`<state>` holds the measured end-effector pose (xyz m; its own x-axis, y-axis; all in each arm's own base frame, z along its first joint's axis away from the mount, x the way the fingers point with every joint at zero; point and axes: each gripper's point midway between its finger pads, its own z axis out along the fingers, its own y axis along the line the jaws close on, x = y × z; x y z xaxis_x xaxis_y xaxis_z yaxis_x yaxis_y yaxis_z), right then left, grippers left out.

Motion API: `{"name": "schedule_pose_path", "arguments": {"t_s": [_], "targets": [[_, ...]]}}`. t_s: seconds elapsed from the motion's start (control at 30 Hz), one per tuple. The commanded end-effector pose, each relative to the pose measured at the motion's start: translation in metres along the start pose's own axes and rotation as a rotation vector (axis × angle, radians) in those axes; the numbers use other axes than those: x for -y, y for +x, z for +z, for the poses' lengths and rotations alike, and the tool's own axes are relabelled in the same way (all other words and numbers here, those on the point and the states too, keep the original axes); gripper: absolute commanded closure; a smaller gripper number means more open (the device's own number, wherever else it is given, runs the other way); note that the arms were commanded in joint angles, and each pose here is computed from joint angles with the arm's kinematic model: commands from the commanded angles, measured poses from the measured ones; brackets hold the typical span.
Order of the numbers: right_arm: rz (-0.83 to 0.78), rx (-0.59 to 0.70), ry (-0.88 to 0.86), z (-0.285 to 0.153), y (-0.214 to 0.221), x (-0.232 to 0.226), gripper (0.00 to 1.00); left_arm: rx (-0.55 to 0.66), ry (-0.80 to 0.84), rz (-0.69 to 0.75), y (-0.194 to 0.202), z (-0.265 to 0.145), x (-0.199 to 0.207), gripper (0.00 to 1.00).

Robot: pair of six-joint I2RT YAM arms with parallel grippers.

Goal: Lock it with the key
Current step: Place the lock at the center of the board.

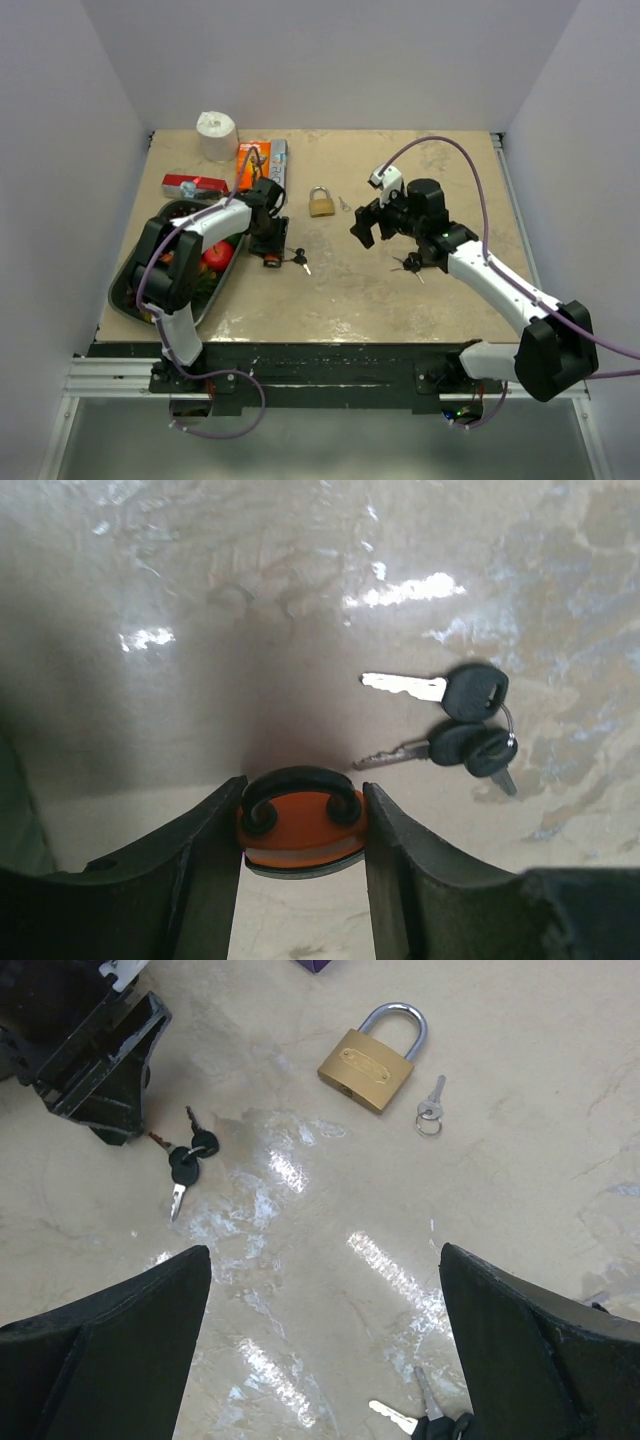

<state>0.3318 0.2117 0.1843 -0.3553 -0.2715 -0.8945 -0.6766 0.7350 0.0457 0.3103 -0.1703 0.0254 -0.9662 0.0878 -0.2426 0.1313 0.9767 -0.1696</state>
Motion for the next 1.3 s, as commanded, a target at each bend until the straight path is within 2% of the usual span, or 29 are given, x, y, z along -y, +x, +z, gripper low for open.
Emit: {"name": "schedule_pose_path", "arguments": {"t_s": [0.0,0.23,0.33,0.6,0.8,0.97,1.17,1.27], "targets": [[-0.019,0.038,0.027,-0.011,-0.009,0.005,0.01,0.043,-0.107,-0.022,-0.018,0.000,-0.012,0.93],[-0.018,0.038,0.042,-0.015,-0.007,0.009,0.01,0.005,-0.120,-0.016,-0.012,0.010,-0.014,0.78],[-0.018,0.038,0.046,-0.014,-0.008,0.011,0.01,-0.010,-0.123,-0.021,-0.007,0.013,-0.015,0.59],[-0.012,0.032,0.059,-0.013,-0.009,0.018,0.01,-0.003,-0.126,-0.039,-0.009,0.009,-0.015,0.25],[-0.009,0.031,0.071,-0.013,-0.011,0.024,0.01,0.028,-0.086,-0.034,-0.020,-0.001,-0.006,0.24],[0.018,0.005,0.071,-0.015,-0.010,0.035,0.01,0.179,0.058,0.005,-0.058,-0.042,0.028,0.23],[0.059,-0.105,0.102,-0.029,0.014,0.066,0.01,0.547,0.284,0.200,-0.113,-0.131,0.084,0.18],[0.075,-0.209,0.145,-0.037,0.041,0.091,0.01,0.715,0.335,0.346,-0.131,-0.171,0.098,0.12]]}}
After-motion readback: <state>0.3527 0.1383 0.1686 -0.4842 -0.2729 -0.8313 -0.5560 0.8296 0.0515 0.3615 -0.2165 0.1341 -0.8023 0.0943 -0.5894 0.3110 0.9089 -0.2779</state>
